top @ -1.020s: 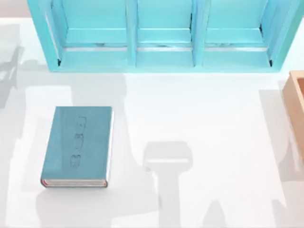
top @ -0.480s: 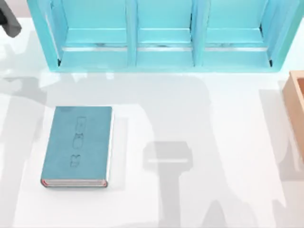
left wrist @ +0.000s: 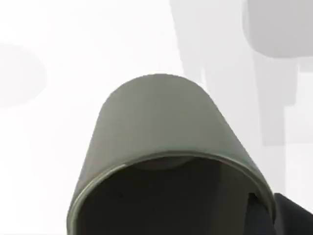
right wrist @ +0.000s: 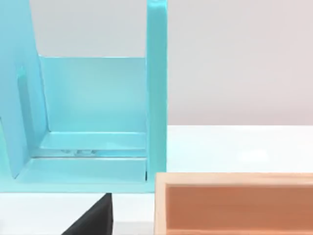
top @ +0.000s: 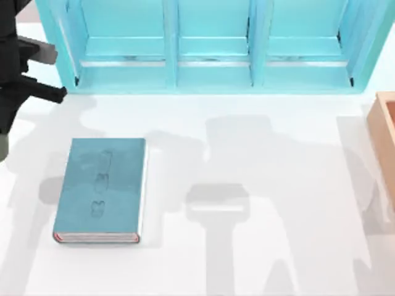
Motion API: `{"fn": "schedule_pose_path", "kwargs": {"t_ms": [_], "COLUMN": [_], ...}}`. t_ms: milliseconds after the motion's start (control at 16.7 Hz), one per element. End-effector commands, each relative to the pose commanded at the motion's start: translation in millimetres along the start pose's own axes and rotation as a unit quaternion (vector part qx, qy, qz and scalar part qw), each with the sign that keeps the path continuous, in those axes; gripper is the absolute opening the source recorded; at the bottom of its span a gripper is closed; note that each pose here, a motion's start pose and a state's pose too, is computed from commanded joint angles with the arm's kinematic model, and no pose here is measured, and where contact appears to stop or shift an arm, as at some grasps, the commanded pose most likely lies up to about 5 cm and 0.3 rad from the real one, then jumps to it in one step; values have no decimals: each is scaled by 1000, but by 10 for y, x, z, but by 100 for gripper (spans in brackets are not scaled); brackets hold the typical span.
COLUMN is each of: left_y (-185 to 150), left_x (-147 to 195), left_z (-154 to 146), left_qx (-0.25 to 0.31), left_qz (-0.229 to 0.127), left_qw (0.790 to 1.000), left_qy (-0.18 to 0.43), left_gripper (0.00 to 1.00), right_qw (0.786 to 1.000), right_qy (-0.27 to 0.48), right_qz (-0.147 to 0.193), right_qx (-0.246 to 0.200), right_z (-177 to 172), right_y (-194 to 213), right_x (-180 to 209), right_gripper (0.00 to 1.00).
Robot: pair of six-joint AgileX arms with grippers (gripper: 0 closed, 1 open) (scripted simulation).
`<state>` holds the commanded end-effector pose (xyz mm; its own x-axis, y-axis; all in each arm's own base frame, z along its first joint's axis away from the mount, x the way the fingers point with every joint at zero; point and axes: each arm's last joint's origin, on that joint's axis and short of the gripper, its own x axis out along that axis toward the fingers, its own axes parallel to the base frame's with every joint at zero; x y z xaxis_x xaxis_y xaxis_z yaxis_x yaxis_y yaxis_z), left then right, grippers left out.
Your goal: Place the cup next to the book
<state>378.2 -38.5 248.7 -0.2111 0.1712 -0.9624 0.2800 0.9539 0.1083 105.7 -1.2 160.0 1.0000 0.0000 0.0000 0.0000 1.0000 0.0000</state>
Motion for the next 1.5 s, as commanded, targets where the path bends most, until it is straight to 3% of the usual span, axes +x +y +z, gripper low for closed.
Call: {"fn": "schedule_pose_path", "kwargs": {"t_ms": [180,420,840,1260,1500], "left_y": [-217,-355,-349,-348,-348], "left_x": [-46,-79,-44,480,569], "left_z": [-293,-515,-510,-509,-516], "left_qx": [-77,-124,-125,-125,-126], "left_qz": [-32,-51,-52,-54,-52], "left_qw": [996,991,990,990,990], "left_qy": [17,26,25,27,27], "left_gripper": [0,0,0,0,0], "right_qw": [1000,1000,1000,1000,1000], "right_qy": [0,0,0,0,0], "right_qz": [0,0,0,0,0], "right_qx": [0,0,0,0,0], "right_z": [0,0,0,0,0], "right_y": [0,0,0,0,0], "right_x": [0,0,0,0,0], "right_gripper": [100,100,100,100,100]}}
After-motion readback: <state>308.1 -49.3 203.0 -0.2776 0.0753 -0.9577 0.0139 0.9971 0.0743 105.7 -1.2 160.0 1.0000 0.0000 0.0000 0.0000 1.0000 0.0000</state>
